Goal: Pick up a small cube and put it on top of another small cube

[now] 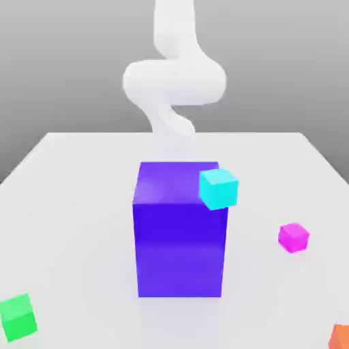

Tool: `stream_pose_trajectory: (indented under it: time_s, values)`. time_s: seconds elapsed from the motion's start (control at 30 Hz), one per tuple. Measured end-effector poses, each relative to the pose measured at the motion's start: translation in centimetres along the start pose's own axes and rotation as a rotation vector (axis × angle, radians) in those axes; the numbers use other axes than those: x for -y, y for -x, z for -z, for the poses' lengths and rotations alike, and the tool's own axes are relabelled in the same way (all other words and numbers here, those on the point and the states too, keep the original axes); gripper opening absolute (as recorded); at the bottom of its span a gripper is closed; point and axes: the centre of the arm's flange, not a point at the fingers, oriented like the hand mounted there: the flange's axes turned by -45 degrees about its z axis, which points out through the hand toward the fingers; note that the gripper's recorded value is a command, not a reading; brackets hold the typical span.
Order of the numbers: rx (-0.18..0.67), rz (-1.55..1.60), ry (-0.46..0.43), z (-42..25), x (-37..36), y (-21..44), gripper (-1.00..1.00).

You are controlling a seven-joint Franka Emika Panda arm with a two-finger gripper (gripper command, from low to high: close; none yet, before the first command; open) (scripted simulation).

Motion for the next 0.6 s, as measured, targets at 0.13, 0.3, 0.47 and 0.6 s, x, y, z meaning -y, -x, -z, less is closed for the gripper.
stream_pose_trajectory:
  time_s: [0.13, 0.3, 0.47, 0.6]
  values:
    - [0.126, 0.021, -0.080, -8.1, 5.1, 3.1, 0.00]
    - [0.282, 0.063, -0.141, -16.0, 11.8, 9.4, 0.00]
    - [0.433, 0.121, -0.164, -21.6, 17.8, 18.1, 0.00]
    - [0.546, 0.179, -0.155, -24.5, 21.4, 26.3, 0.00]
